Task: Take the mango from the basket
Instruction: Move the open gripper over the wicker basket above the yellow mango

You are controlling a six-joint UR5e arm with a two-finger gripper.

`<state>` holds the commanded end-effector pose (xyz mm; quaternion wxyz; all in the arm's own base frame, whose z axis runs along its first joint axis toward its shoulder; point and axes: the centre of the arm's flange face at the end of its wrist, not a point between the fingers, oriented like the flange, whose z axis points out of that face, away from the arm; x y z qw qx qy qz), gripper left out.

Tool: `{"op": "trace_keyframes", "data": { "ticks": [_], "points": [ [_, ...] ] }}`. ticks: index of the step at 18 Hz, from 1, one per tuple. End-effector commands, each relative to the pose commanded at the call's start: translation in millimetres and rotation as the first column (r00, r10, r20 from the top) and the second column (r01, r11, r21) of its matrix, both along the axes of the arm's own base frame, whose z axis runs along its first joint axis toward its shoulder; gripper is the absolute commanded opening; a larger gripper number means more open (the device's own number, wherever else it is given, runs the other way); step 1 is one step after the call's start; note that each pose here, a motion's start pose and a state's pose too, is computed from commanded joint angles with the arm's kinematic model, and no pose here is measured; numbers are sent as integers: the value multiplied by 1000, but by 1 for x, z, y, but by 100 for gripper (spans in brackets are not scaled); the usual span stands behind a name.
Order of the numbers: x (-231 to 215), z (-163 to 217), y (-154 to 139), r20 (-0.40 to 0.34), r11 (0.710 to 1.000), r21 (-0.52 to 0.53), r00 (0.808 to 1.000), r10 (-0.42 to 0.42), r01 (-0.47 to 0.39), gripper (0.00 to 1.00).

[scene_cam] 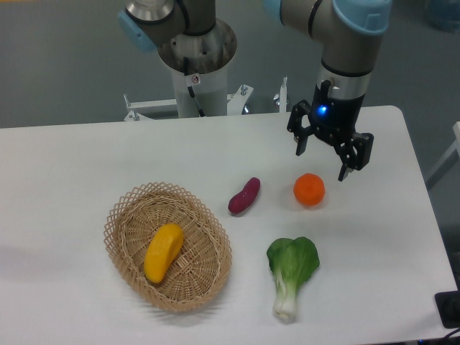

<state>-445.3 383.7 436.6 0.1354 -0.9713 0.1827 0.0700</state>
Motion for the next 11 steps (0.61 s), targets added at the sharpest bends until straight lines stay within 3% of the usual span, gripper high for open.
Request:
{"op": "trace_keyframes", "data": {
  "ticks": [8,11],
  "points": [
    [18,4,-4,-7,1000,-16,1000,11,-11,100],
    [24,6,-4,6,999,-10,999,50,-50,100]
  ]
}}
